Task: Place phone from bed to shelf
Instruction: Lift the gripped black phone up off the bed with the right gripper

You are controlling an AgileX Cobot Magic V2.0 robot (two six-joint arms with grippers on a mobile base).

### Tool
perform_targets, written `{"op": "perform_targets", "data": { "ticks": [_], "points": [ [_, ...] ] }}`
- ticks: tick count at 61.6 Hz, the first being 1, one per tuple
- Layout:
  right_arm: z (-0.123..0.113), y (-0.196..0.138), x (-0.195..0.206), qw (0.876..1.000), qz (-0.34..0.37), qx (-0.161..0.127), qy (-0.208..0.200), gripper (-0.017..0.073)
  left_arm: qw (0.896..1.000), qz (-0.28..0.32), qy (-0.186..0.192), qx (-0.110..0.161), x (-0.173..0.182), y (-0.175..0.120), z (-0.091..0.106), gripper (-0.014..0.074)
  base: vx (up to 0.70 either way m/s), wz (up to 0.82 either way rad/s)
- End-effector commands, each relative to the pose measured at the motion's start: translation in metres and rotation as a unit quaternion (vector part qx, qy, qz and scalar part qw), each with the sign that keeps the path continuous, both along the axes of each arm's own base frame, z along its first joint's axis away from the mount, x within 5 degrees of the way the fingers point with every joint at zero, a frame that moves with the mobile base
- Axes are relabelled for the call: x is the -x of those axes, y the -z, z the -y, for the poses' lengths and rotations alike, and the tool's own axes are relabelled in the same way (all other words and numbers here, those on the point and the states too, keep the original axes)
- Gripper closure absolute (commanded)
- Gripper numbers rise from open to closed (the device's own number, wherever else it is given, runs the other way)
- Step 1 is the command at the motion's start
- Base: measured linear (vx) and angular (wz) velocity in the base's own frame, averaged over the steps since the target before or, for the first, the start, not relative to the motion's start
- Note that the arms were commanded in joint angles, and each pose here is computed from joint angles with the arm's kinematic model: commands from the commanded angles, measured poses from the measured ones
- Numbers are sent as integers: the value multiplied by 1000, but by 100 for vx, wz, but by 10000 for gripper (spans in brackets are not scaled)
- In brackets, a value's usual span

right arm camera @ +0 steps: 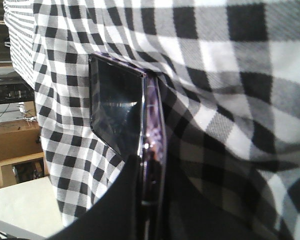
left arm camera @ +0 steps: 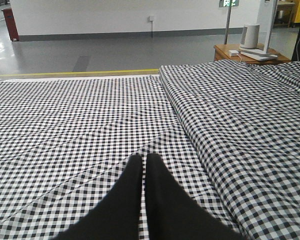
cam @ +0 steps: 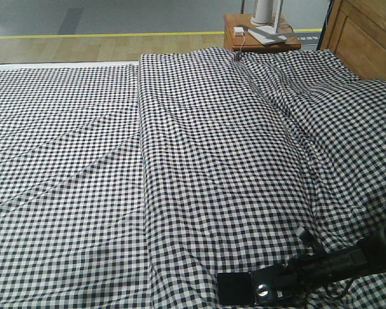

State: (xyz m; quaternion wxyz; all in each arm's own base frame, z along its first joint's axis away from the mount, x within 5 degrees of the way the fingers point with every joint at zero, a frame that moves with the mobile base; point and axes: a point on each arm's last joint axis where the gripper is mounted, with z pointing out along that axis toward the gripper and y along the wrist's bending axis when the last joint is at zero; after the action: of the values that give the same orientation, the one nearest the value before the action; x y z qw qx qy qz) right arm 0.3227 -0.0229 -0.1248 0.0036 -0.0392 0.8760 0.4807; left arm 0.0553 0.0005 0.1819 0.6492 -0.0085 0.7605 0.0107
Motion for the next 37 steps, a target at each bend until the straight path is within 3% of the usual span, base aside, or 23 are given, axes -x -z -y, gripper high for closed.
{"op": "perform_targets", "data": {
  "ticks": [1,18,37],
  "points": [
    [-4,-33,-14,997,34,-59,-19,568,999,38,-3,3,-1,-6,-1,593,0,0],
    [-2,-72,-29,993,70,-90,-31,565,999,38,-3,3,-1,-6,-1,593,0,0],
    [4,-128,-51,993,95,-65,-14,565,999,38,-3,3,-1,-6,-1,593,0,0]
  ]
}}
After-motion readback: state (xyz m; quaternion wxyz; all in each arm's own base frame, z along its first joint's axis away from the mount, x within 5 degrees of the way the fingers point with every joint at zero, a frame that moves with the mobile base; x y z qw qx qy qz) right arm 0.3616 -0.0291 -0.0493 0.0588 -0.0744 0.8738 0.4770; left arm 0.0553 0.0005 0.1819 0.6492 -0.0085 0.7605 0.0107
